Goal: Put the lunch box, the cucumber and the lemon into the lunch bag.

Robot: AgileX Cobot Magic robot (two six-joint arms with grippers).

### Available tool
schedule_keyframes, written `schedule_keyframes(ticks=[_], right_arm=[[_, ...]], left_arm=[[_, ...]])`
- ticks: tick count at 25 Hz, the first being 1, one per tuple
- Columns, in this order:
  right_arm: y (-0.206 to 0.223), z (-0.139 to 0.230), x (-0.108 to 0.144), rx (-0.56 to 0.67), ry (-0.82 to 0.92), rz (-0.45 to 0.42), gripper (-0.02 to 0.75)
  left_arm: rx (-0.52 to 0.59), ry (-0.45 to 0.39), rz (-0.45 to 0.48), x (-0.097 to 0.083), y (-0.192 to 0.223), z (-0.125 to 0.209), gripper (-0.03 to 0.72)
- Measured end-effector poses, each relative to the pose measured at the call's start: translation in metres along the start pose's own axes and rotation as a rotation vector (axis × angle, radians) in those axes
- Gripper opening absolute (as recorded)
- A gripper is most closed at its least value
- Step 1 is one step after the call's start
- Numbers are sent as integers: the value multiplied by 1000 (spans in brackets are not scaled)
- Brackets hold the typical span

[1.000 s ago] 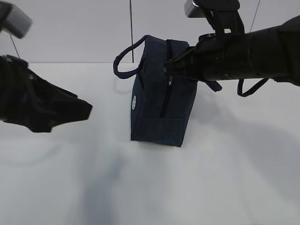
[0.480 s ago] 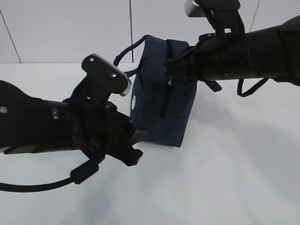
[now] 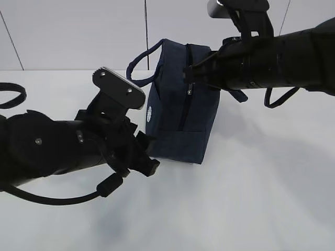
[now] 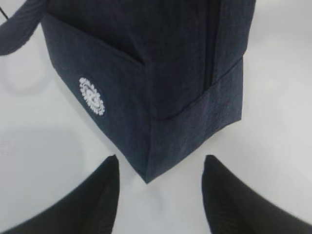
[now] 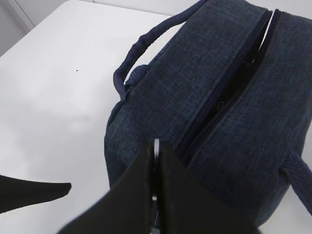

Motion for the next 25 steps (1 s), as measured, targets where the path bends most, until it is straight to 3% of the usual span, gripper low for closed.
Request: schedule_keyframes(ticks=[6,18,21,25], right_arm=[[0,0,0,-1,3,0,1],[0,-1,0,-5,21,1,1],[0,-1,0,-5,21,1,1],[0,-1,0,-5,22,0,1]], left_arm=[[-39,30,13,-4,12,-12,445],[-35,65,26,-14,48,-19,454],[-11,34,19,-14,53,-13,419],[-1,17,10,-14,55,-10,267]])
Point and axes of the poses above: a point on each arm's last joint axis where the gripper is mounted, y pointing out along that axis toward the gripper, x along the wrist's bending axis when the last joint is at zero, z = x × y, the point moved 2 cm from there along y, pointing out along that axis toward the gripper, and after that the axes turned 6 degrees about y, right-handed, at the moved point
